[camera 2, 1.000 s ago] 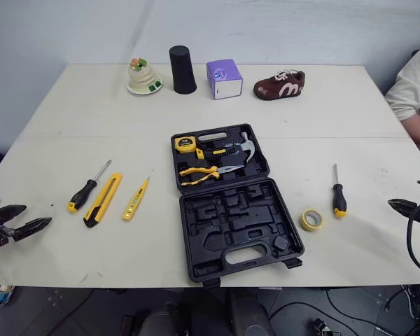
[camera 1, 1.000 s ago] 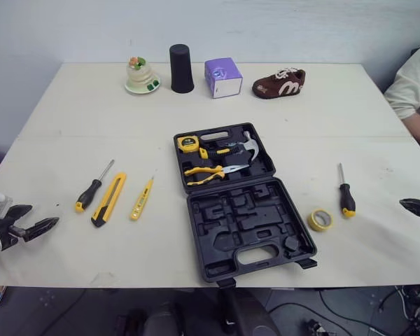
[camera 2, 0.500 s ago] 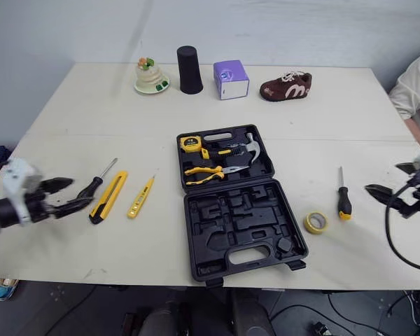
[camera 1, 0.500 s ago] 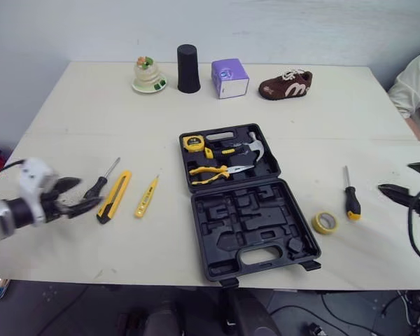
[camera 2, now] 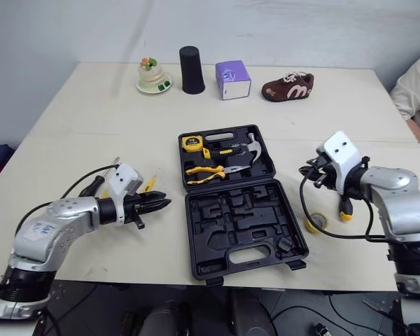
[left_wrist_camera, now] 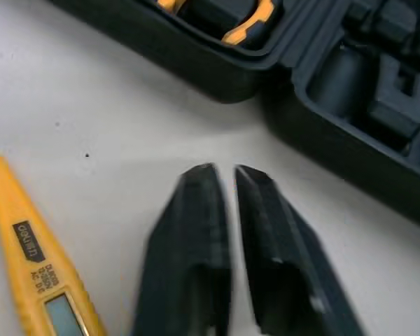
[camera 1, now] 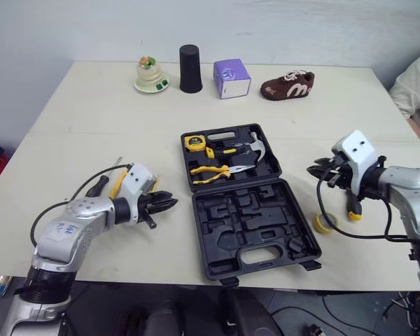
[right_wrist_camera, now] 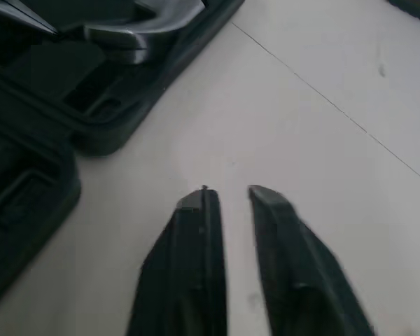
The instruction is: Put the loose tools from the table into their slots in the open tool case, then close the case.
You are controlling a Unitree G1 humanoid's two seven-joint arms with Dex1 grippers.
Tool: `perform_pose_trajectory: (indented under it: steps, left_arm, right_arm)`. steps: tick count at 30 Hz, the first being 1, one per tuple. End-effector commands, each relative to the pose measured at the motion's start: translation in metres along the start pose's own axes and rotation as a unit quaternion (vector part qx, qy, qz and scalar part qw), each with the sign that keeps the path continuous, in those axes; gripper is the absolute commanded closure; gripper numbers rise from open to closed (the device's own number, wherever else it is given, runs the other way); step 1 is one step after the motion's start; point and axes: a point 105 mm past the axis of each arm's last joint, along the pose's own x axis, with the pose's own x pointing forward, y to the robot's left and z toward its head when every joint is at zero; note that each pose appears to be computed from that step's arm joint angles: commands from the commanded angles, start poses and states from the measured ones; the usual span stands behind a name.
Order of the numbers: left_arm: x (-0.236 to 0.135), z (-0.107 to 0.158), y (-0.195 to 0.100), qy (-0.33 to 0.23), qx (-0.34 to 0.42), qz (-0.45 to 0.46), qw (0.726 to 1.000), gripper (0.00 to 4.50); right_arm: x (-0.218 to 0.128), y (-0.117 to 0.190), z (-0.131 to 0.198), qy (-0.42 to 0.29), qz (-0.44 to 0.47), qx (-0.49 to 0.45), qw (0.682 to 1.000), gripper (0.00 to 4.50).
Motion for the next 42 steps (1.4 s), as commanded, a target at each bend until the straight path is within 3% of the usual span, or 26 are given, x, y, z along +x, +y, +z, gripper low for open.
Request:
perform_pose_trajectory:
  steps: [1,14,26,35,42]
  left_arm:
    - [0.010,0.013,-0.005,-0.014,0.016,0.000,1.000,4.49]
    - [0.036,0.022,-0.020,-0.027,0.018,-0.032,0.999,4.49]
    - [0.050,0.023,-0.023,-0.007,0.088,-0.072,0.993,4.49]
    - [0.059,0.021,-0.024,-0.007,0.096,-0.077,0.992,4.49]
    - [0.040,0.012,0.003,-0.014,0.080,-0.025,0.996,4.49]
  right_arm:
    - [0.007,-0.004,0.001,0.001,-0.003,-0.020,1.000,4.43]
    - [0.045,0.043,0.016,-0.048,0.064,-0.008,0.997,4.43]
    - [0.021,0.104,0.026,-0.102,0.162,0.007,0.982,4.43]
    - [0.023,0.096,0.019,-0.074,0.103,0.042,0.991,4.43]
    - [-0.002,0.067,0.002,-0.052,0.026,0.079,0.995,4.43]
